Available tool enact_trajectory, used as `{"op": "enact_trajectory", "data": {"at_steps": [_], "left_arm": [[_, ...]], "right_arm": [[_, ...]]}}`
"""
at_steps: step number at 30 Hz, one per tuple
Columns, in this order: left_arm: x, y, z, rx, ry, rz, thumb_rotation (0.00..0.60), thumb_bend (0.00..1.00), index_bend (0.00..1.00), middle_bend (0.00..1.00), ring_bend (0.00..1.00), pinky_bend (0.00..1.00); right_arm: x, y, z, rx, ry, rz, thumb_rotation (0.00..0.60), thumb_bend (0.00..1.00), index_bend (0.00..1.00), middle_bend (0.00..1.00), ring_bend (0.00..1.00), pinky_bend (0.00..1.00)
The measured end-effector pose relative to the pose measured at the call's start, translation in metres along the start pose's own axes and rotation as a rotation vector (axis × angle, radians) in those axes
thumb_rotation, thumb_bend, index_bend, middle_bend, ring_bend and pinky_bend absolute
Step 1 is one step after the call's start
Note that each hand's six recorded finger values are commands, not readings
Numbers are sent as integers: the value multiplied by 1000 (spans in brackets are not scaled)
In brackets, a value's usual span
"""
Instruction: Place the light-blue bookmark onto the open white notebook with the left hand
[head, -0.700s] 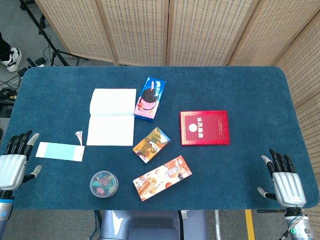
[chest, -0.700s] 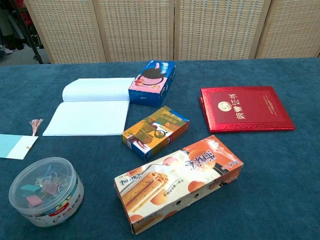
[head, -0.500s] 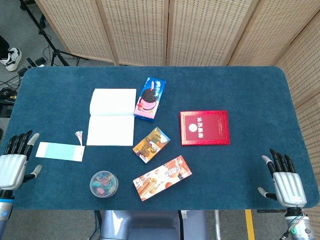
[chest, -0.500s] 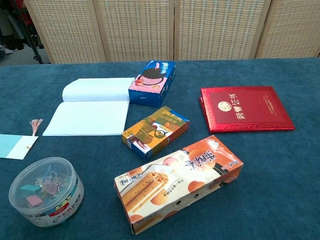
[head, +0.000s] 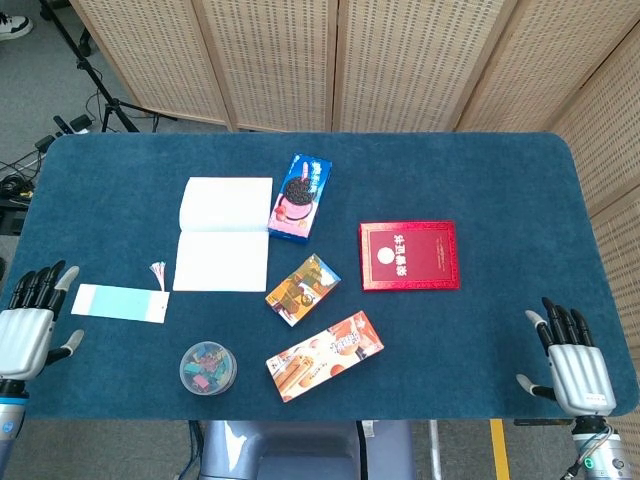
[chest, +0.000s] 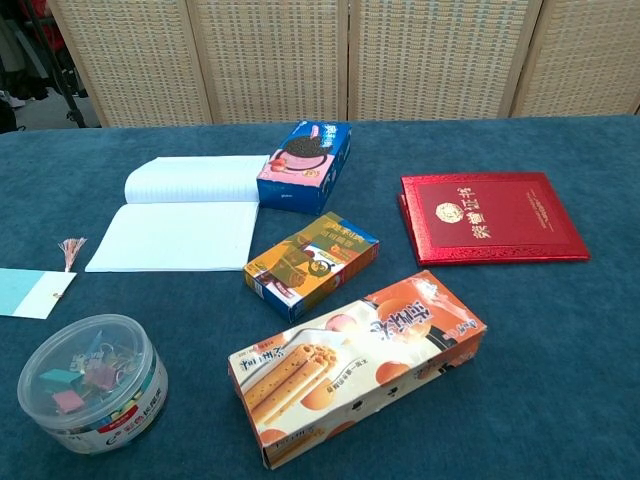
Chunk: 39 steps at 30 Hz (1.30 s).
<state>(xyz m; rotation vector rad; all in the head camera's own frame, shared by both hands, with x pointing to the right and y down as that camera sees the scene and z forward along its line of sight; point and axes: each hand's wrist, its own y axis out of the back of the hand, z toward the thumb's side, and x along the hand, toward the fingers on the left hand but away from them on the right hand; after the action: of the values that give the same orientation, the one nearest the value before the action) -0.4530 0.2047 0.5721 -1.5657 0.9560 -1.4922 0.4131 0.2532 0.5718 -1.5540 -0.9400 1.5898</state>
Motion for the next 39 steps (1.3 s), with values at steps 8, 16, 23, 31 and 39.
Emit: {"op": "enact_trajectory", "data": {"at_steps": [8,16,23,31,39], "left_arm": [[3,-2,2,3,1,-5,600,263,0,0,0,0],[5,-2,3,-2,-8,-12,600,264,0,0,0,0],[15,-3,4,3,-44,-35,600,259,115,0,0,0],[38,-8,6,16,-92,-110,600,236,172,0,0,0],[58,-13,0,20,-92,-178,600,223,256,0,0,0]], "right_arm": [[2,2,-4,-5,-8,-3,600,105,122,0,0,0],[3,3,-5,-8,-8,-10,600,105,122,0,0,0],[1,2,-6,-6,-17,-5,600,105,122,0,0,0],[0,1,-5,-3,-17,-4,600,105,122,0,0,0],[-1,0,-5,0,-18,1,600,105,122,0,0,0]]}}
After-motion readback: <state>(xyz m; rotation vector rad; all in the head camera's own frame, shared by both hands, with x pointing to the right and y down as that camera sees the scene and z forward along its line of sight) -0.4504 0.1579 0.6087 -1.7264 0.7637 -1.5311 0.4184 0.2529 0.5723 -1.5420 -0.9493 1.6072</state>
